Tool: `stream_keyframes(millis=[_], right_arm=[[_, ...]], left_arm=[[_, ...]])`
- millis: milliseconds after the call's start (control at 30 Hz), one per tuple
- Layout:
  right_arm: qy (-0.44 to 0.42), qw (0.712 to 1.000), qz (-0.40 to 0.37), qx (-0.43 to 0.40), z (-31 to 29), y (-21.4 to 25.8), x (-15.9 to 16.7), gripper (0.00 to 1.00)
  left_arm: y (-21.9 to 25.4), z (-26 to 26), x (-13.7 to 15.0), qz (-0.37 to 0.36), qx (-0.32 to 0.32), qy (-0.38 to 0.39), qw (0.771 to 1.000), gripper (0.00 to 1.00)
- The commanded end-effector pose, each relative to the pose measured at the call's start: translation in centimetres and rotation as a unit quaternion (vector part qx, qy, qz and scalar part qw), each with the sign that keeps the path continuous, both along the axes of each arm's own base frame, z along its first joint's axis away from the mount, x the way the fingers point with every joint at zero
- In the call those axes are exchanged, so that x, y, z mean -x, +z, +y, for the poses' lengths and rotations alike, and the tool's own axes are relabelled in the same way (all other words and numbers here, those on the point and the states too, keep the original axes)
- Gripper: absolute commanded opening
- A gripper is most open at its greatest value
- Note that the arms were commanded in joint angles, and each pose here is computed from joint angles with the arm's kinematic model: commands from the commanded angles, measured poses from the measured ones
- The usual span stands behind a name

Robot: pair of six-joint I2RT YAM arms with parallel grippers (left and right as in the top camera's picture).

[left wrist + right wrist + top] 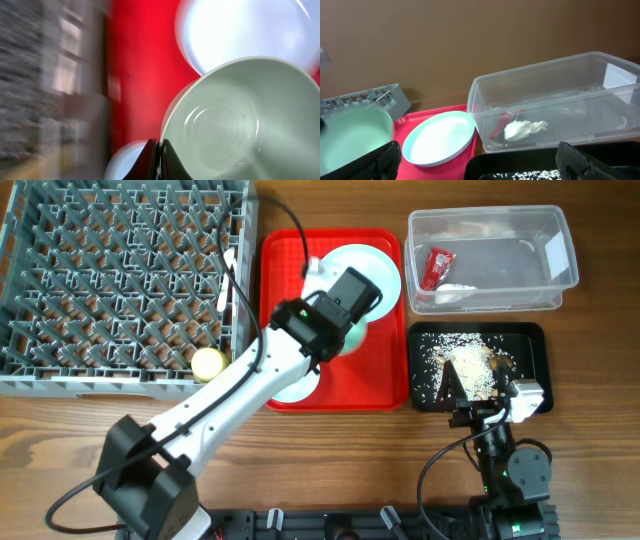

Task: Sort waste into correct bins and load items into the dishwasher rack
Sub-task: 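Reach the left gripper to the green bowl and grasp its rim, then carry the green bowl to the rack and set it upright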

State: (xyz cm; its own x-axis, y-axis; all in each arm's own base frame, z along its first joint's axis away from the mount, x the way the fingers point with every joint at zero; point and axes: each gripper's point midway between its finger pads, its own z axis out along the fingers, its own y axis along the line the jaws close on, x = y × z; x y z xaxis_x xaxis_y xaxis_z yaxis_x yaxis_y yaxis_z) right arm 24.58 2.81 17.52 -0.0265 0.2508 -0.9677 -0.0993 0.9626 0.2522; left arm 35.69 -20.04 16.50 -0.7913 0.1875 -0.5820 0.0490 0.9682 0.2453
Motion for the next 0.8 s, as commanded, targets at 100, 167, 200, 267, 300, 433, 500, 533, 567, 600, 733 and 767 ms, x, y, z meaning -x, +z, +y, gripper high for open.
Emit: stream_keyframes(millis=[100,167,200,267,300,433,500,533,567,600,733,767], right_arm=[[-0.012,1.0,-0.008,0.007,-0.5,0.3,0.0,1.0],[-0.012,1.0,-0.008,0.007,-0.5,0.3,0.0,1.0],[-0.012,1.0,-0.008,0.007,-0.5,0.3,0.0,1.0],[-0.012,1.0,-0.008,0.007,-0.5,0.3,0.0,1.0],[-0.012,1.0,-0.008,0.007,-0.5,0.3,0.0,1.0],[-0.012,1.0,-0.008,0.007,-0.5,0.3,0.0,1.0],[-0.012,1.0,-0.008,0.007,-0.5,0.3,0.0,1.0],[-0.012,1.0,-0.008,0.007,-0.5,0.3,0.0,1.0],[-0.012,1.0,-0.008,0.007,-0.5,0.3,0.0,1.0],[-0.012,1.0,-0.008,0.007,-0.5,0.3,0.0,1.0],[-0.012,1.0,-0.008,0.007,-0.5,0.3,0.0,1.0],[-0.012,1.0,-0.008,0.007,-0.5,0.3,0.0,1.0]], left_arm=[[10.0,10.6,-4.6,-0.195,-0.211,0.153,0.946,0.04],[10.4,12.8,-6.0,-0.2,-0.215,0.178,0.939,0.04],[10.4,13.7,-6.5,-0.203,-0.214,0.192,0.936,0.04],[10.4,15.9,-7.4,-0.201,-0.22,0.213,0.931,0.04],[10.2,17.4,-8.1,-0.196,-0.23,0.225,0.926,0.04],[9.3,20.7,-10.1,-0.18,-0.263,0.24,0.917,0.04],[8.7,21.1,-11.2,-0.176,-0.277,0.235,0.915,0.04],[8.4,21.1,-11.8,-0.174,-0.285,0.229,0.914,0.04],[8.2,21.0,-12.3,-0.173,-0.293,0.221,0.914,0.04],[7.9,20.8,-12.9,-0.172,-0.301,0.213,0.913,0.04],[6.9,20.3,-14.4,-0.167,-0.327,0.195,0.91,0.04],[6.5,20.3,-14.7,-0.163,-0.334,0.191,0.908,0.04]])
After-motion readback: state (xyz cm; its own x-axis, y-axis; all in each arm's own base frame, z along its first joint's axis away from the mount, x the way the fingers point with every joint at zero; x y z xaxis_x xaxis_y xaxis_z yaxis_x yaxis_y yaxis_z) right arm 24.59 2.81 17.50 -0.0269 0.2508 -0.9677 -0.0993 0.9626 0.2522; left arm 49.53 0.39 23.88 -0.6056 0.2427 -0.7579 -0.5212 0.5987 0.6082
